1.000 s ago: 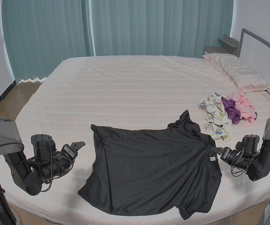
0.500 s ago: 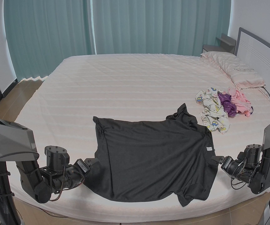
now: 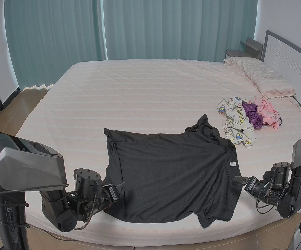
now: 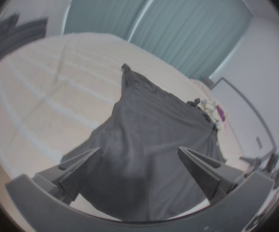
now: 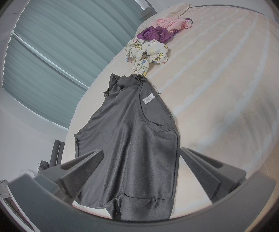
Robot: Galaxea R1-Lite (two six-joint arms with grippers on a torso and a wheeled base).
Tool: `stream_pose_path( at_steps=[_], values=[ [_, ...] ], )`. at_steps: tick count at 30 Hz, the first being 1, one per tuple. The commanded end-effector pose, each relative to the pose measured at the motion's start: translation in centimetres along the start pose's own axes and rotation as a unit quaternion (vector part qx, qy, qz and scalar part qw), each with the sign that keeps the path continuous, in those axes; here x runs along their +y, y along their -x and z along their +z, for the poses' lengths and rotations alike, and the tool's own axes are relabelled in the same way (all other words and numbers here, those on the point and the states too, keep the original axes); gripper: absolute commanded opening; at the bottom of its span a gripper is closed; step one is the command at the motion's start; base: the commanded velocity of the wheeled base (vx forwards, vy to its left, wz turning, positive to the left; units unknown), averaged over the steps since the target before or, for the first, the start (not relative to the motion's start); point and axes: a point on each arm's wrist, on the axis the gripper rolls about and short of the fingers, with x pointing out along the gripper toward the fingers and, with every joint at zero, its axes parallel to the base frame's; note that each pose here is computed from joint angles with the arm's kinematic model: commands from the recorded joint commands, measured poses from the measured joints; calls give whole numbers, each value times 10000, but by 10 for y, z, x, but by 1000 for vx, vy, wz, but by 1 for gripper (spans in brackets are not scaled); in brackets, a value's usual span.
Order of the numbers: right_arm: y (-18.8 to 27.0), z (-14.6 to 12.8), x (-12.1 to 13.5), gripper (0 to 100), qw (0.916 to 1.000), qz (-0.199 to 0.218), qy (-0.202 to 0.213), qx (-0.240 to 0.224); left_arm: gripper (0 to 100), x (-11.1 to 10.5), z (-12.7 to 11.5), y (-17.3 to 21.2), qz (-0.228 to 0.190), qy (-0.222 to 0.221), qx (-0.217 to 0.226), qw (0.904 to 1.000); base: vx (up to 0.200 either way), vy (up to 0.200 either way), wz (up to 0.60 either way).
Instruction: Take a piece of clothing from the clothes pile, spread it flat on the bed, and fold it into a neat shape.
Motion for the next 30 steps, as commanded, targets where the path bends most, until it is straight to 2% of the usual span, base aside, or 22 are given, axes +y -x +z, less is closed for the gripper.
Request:
stream_pose_path(
  at_steps=[1, 3, 8, 19, 24, 30],
  values=[
    [2, 0, 1, 100, 10000, 4, 28, -47, 100, -8, -13, -23, 469, -1169, -181, 9919, 0, 0, 0],
    [2, -1, 1, 100, 10000, 4, 39, -36, 100, -10, -15, -24, 549, -1432, -104, 9881, 0, 0, 0],
    [4, -5, 5, 100, 9999, 22, 97, 22, 100, -13, -22, -26, 653, -1631, 203, 9842, 0, 0, 0],
    [6, -5, 6, 100, 9999, 11, 104, -6, 100, 2, -23, -28, 1057, -1788, 605, 9763, 0, 0, 0],
    [7, -6, 6, 100, 9999, 1, 102, 5, 100, 23, -5, -23, 1479, -1643, 575, 9736, 0, 0, 0],
    [7, -6, 6, 100, 9999, -4, 101, 10, 100, 56, 13, -12, 1962, -1585, 580, 9659, 0, 0, 0]
  ],
)
